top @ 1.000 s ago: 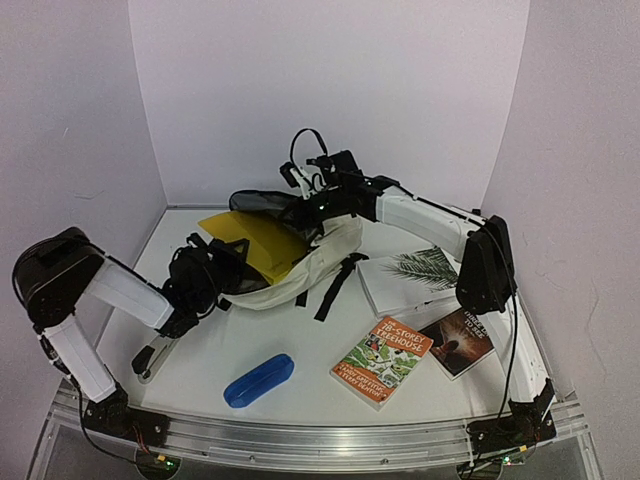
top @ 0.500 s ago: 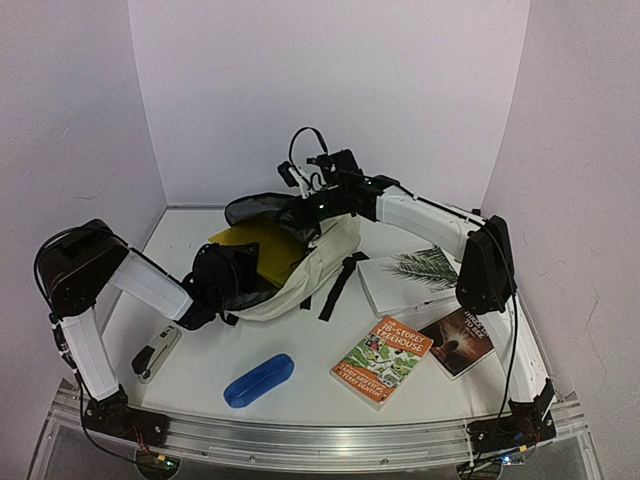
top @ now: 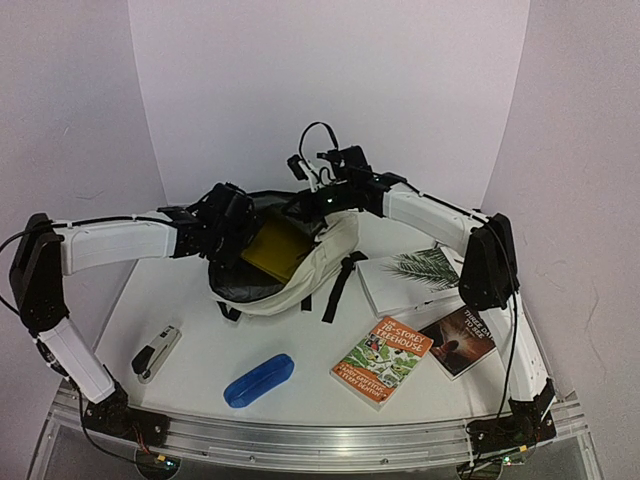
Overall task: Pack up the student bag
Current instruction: Place the files in the student bag.
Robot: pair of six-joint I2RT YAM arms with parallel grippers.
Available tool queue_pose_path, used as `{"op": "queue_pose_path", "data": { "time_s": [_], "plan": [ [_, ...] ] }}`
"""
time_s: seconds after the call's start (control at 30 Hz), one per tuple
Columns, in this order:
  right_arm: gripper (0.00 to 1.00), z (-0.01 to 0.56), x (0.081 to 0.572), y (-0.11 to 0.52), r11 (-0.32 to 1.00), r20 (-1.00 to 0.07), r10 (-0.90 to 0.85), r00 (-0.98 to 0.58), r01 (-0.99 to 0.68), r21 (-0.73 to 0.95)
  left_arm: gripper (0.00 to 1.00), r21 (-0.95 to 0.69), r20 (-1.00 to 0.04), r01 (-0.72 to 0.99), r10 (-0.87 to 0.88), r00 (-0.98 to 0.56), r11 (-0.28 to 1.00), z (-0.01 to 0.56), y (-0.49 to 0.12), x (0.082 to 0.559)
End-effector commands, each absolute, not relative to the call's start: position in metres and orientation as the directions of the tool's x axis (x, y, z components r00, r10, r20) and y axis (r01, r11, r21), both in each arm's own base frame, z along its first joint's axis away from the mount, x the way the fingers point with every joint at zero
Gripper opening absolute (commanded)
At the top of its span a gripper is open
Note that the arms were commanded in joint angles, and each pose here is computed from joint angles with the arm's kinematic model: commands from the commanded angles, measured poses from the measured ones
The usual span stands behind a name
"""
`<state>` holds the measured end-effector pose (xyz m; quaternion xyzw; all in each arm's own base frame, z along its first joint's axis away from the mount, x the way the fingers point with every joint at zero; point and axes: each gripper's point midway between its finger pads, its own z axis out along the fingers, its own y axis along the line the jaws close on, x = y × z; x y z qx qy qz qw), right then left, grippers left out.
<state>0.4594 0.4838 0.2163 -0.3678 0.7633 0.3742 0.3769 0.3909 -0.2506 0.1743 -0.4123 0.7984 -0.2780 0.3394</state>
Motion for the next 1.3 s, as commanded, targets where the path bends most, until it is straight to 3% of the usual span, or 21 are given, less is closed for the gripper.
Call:
{"op": "queue_pose_path", "data": {
  "time_s": [0.0,0.3,0.5,0.7,0.9,0.97,1.07,1.2,1.27],
  "plan": [
    [0.0,0.253,0.473,0.481,0.422,-0.912,-0.198,-0.359,-0.871,0.251,0.92,-0.564,-0.392,-0.507,-0.752,-0.53,0.652,0.168,-0.209,0.36],
    [0.0,0.244,0.472,0.478,0.423,-0.898,-0.197,-0.393,-0.861,0.284,0.85,-0.522,-0.396,-0.51,-0.724,-0.565,0.684,0.171,-0.168,0.33],
    [0.0,0.248,0.472,0.479,0.42,-0.9,-0.187,-0.395,-0.86,0.29,0.76,-0.535,-0.346,-0.431,-0.654,-0.673,0.727,0.148,-0.192,0.335],
    [0.0,0.252,0.47,0.479,0.412,-0.899,-0.182,-0.399,-0.861,0.298,0.73,-0.516,-0.355,-0.414,-0.627,-0.694,0.75,0.135,-0.203,0.351],
    [0.0,0.255,0.465,0.476,0.407,-0.899,-0.189,-0.396,-0.864,0.296,0.46,-0.403,-0.362,-0.523,-0.655,-0.663,0.751,0.117,-0.179,0.36],
    [0.0,0.252,0.463,0.474,0.408,-0.899,-0.203,-0.389,-0.868,0.283,0.25,-0.417,-0.377,-0.52,-0.662,-0.648,0.746,0.127,-0.178,0.366],
    [0.0,0.236,0.464,0.468,0.434,-0.895,-0.242,-0.375,-0.867,0.246,0.01,-0.458,-0.399,-0.477,-0.653,-0.644,0.75,0.158,-0.185,0.375],
    [0.01,0.205,0.465,0.459,0.458,-0.883,-0.329,-0.336,-0.874,0.162,0.0,-0.489,-0.418,-0.47,-0.671,-0.613,0.735,0.195,-0.181,0.377],
    [0.12,0.194,0.466,0.455,0.469,-0.871,-0.364,-0.329,-0.873,0.134,0.0,-0.507,-0.417,-0.454,-0.669,-0.615,0.733,0.202,-0.184,0.377]
  ]
}}
